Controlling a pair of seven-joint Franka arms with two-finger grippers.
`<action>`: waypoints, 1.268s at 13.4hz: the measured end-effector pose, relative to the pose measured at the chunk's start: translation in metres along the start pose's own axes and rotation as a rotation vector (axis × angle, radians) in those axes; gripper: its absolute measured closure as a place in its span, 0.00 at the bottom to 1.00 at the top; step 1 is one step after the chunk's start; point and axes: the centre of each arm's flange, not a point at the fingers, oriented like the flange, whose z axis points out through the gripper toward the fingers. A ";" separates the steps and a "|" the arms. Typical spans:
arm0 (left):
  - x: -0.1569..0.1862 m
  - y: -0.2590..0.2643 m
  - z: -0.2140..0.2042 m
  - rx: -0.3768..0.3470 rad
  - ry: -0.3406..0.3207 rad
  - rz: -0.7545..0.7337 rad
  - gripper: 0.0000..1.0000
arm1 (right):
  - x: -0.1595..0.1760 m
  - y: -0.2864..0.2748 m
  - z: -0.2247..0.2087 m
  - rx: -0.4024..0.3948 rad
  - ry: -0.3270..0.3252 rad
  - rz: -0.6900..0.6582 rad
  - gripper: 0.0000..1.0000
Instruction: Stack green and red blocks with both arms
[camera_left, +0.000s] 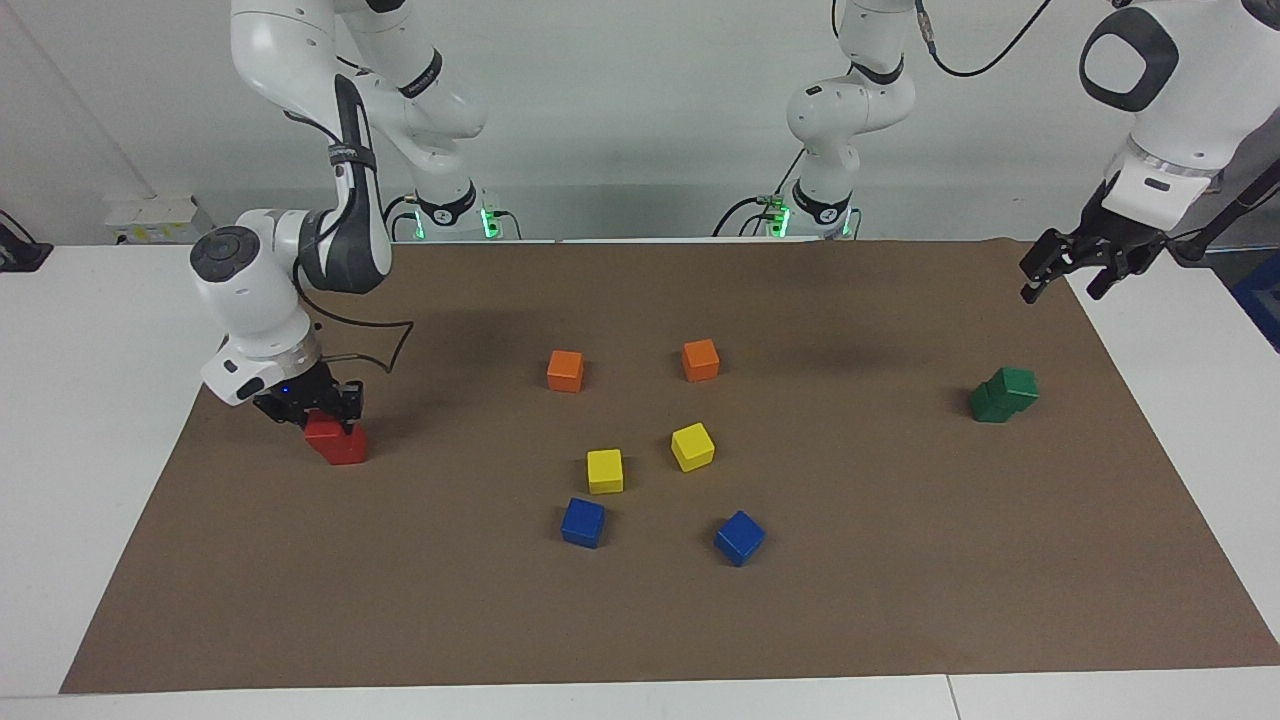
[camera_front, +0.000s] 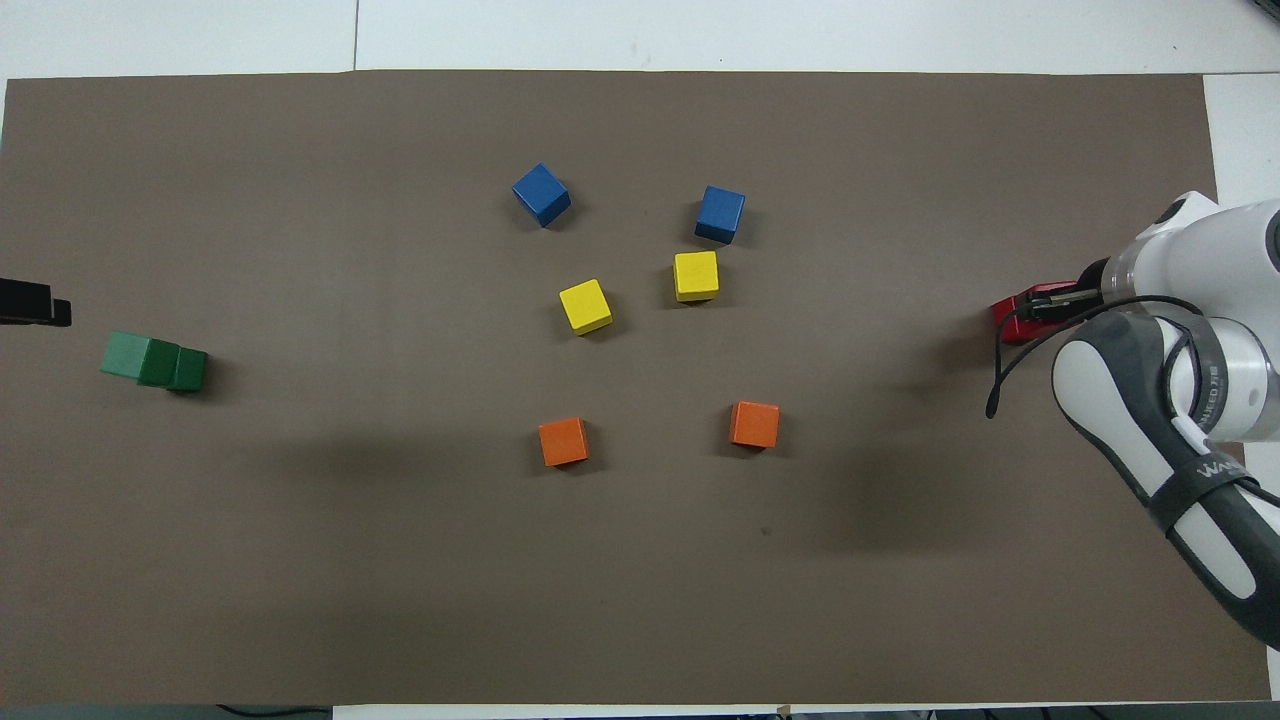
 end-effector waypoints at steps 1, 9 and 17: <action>-0.004 0.004 -0.004 0.000 -0.009 -0.023 0.00 | 0.000 0.000 0.000 0.000 0.000 0.000 0.46; -0.008 0.020 -0.007 -0.001 -0.027 -0.061 0.00 | -0.002 0.004 0.000 -0.001 0.002 -0.021 0.46; -0.003 0.048 -0.001 0.006 -0.043 -0.008 0.00 | -0.003 0.006 0.000 -0.002 0.003 -0.067 0.46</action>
